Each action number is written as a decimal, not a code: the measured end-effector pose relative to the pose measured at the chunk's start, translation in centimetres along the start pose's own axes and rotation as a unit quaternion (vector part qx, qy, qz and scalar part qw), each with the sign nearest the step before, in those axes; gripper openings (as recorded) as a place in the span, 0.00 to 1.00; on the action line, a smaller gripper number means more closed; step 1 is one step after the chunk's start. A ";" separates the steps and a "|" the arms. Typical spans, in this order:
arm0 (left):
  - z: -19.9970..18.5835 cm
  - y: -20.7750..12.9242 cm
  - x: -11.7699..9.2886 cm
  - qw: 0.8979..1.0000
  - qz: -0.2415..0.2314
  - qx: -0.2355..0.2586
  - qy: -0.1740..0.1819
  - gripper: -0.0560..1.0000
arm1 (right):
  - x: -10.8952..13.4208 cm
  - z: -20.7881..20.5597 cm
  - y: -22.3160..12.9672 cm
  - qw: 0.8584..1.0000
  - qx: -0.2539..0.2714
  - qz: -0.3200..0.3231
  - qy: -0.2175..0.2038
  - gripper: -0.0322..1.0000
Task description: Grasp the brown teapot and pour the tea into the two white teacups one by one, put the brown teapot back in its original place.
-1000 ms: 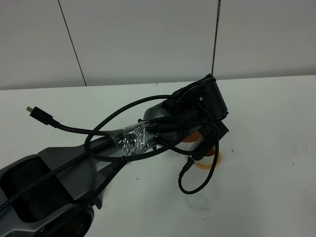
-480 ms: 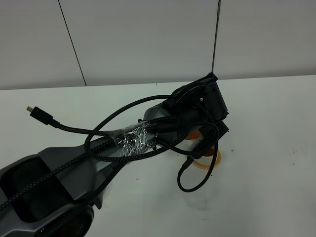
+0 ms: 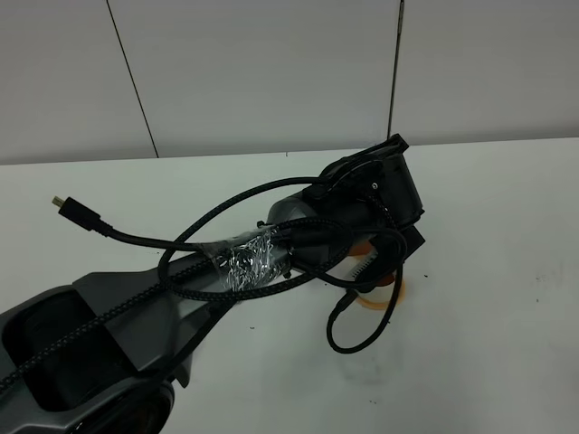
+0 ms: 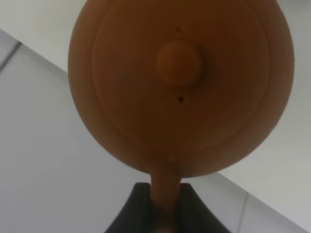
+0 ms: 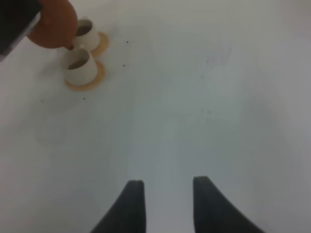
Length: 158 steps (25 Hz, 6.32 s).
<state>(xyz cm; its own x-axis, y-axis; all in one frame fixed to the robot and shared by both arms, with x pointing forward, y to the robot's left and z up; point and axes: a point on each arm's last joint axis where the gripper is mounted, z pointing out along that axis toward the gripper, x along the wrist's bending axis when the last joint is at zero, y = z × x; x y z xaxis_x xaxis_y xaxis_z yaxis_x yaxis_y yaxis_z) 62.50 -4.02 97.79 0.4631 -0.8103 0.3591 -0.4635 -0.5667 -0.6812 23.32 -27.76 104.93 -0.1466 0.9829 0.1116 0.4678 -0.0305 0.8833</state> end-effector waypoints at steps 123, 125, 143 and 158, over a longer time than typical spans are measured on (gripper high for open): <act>-0.3 0.3 0.2 0.999 0.047 0.002 0.005 0.21 | 0.0 0.0 0.0 1.000 0.000 0.001 0.000 0.26; -0.3 0.4 0.1 0.999 0.044 -0.003 0.002 0.21 | 0.0 0.0 0.0 1.000 0.000 0.001 0.000 0.26; -1.8 -2.0 -0.4 0.995 -0.095 -0.029 -0.029 0.21 | 0.0 0.0 0.0 1.000 0.000 0.001 0.000 0.26; -1.1 -4.4 -3.9 0.914 -0.342 -0.084 -0.202 0.21 | 0.0 0.0 0.0 1.000 0.000 0.000 0.000 0.26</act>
<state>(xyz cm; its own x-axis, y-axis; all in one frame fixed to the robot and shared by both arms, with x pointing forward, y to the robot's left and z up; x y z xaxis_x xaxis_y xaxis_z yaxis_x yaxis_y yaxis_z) 61.89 1.52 100.13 0.9130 -0.1569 0.3765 -0.0559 -0.9624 -0.2657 23.32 -27.76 104.93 -0.1465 0.9829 0.1118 0.4678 -0.0307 0.8833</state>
